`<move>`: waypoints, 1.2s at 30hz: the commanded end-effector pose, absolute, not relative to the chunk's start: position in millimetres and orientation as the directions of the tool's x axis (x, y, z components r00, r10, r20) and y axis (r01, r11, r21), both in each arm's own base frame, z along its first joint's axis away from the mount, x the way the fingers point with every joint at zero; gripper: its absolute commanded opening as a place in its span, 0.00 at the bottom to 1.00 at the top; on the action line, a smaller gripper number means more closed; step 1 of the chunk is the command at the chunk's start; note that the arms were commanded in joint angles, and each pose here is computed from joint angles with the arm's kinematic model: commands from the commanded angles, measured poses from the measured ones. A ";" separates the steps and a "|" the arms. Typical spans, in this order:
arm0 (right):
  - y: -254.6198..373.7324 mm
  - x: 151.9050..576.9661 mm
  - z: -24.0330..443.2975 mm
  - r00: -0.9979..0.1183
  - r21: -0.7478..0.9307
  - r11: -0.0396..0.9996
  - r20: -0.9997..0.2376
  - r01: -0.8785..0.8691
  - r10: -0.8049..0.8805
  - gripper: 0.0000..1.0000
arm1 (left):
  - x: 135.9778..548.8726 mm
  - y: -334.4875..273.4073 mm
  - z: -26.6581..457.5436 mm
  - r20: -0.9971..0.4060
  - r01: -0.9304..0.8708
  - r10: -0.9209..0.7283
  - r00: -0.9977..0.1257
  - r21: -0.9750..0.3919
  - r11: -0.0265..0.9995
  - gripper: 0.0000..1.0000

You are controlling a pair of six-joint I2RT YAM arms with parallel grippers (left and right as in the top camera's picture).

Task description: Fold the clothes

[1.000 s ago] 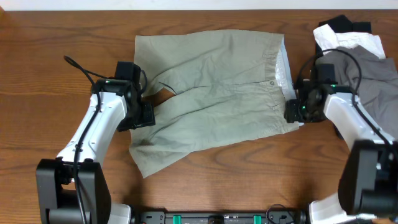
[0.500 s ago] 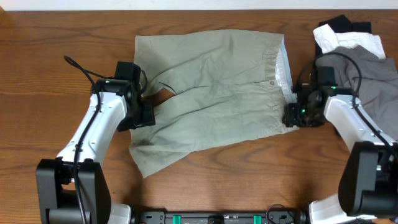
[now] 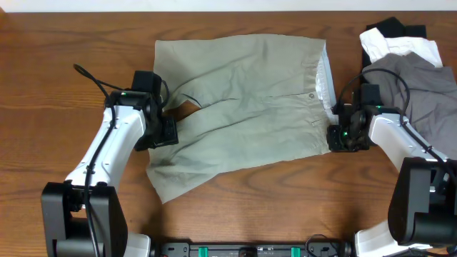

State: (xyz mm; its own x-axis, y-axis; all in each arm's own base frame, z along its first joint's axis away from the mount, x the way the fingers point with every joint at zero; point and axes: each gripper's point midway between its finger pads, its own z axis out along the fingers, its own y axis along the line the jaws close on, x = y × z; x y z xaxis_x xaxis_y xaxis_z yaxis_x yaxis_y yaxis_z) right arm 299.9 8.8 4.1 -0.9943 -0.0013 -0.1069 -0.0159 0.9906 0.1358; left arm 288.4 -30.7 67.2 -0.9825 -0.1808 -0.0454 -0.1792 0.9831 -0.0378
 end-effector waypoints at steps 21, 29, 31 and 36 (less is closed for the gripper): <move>-62.5 292.0 -1.1 -0.911 -0.028 0.915 -0.105 0.403 0.398 0.01 | 246.5 -25.3 64.6 0.125 -0.243 -0.244 -0.962 0.017 0.970 0.63; -63.3 294.5 -0.9 -0.914 -0.027 0.918 -0.115 0.395 0.389 0.01 | 258.0 -27.8 51.0 0.068 -0.244 -0.243 -0.968 -0.011 0.970 0.70; -63.3 294.8 -0.8 -0.914 -0.027 0.918 -0.116 0.395 0.389 0.01 | 259.7 -32.5 41.5 0.057 -0.244 -0.242 -0.969 -0.043 0.969 0.73; -63.3 294.8 -0.8 -0.914 -0.027 0.918 -0.116 0.395 0.389 0.01 | 267.1 -39.4 19.4 0.000 -0.204 -0.205 -0.979 -0.100 0.974 0.73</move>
State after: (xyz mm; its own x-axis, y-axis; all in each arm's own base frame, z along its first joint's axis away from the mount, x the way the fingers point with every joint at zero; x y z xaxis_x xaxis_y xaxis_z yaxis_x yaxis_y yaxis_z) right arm 298.3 -56.5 2.8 -0.9235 0.3646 -0.1194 0.3670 0.9302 0.0016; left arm 271.0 -36.8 31.8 -0.9740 -0.2264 -0.0107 -0.2249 0.9714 -0.0759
